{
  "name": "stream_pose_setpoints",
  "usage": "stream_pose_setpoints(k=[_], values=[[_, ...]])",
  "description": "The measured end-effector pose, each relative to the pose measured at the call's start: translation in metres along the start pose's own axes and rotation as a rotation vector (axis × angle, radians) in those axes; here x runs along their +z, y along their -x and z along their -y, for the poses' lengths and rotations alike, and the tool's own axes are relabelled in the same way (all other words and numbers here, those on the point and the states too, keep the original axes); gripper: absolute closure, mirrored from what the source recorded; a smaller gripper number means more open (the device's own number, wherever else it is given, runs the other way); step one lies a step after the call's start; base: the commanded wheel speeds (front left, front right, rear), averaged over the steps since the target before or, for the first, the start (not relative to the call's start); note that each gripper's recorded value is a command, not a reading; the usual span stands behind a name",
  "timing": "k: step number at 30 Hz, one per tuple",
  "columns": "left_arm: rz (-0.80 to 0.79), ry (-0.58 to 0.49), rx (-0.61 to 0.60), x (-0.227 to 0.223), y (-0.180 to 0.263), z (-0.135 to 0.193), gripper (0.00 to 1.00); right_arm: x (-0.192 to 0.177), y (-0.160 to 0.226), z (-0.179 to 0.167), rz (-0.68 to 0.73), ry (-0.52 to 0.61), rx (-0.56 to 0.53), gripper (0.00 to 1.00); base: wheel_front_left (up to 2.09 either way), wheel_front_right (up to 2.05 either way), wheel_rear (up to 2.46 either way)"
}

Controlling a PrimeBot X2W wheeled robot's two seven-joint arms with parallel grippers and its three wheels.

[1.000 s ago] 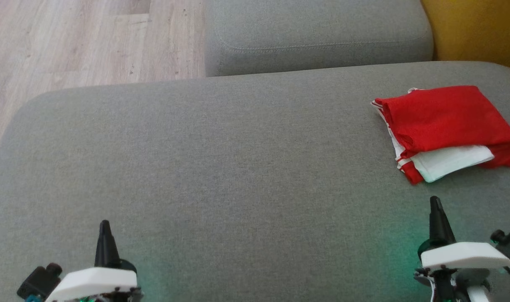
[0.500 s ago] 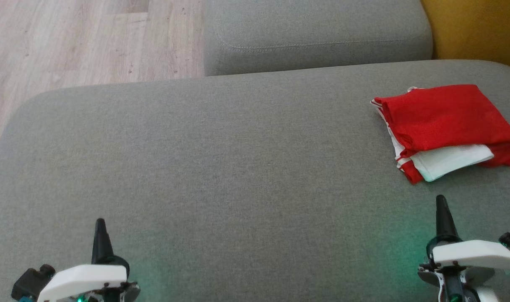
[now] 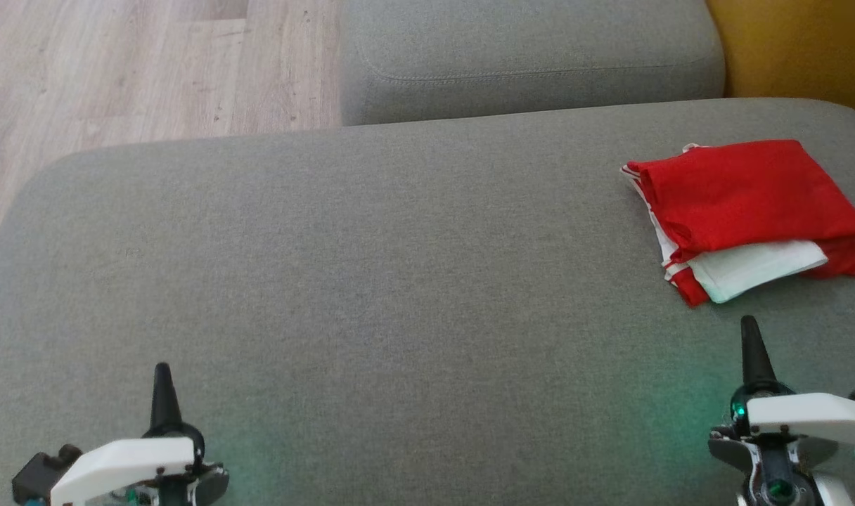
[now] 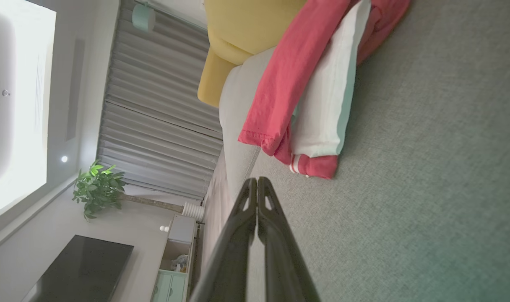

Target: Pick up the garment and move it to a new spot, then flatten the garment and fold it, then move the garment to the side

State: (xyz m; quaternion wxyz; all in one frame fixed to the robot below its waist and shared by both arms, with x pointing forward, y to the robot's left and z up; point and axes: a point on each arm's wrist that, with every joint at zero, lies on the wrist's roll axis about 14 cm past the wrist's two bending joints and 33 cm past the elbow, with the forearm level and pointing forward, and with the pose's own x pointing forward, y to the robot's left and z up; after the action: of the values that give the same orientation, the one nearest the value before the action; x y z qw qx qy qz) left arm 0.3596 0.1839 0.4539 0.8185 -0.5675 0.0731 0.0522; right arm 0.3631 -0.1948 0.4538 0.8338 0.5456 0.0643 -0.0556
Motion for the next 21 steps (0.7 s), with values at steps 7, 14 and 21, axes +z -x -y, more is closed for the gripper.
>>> stream_pose_setpoints(k=[7, 14, 21], values=[[-0.004, 0.07, -0.009, 0.0016, -0.002, 0.0025, 1.0, 0.003, -0.0003, -0.0013, 0.004, -0.08, 0.005, 1.0, 0.0, 0.0, 0.0], [-0.011, 0.137, -0.024, 0.0029, -0.0046, 0.007, 1.0, 0.0062, -0.0007, -0.0018, 0.007, -0.16, 0.009, 1.0, 0.0, 0.0, 0.0], [-0.008, 0.205, -0.038, 0.006, -0.0055, 0.0094, 1.0, 0.0105, -0.0033, -0.0075, 0.012, -0.237, 0.03, 1.0, 0.0, 0.0, 0.0]])
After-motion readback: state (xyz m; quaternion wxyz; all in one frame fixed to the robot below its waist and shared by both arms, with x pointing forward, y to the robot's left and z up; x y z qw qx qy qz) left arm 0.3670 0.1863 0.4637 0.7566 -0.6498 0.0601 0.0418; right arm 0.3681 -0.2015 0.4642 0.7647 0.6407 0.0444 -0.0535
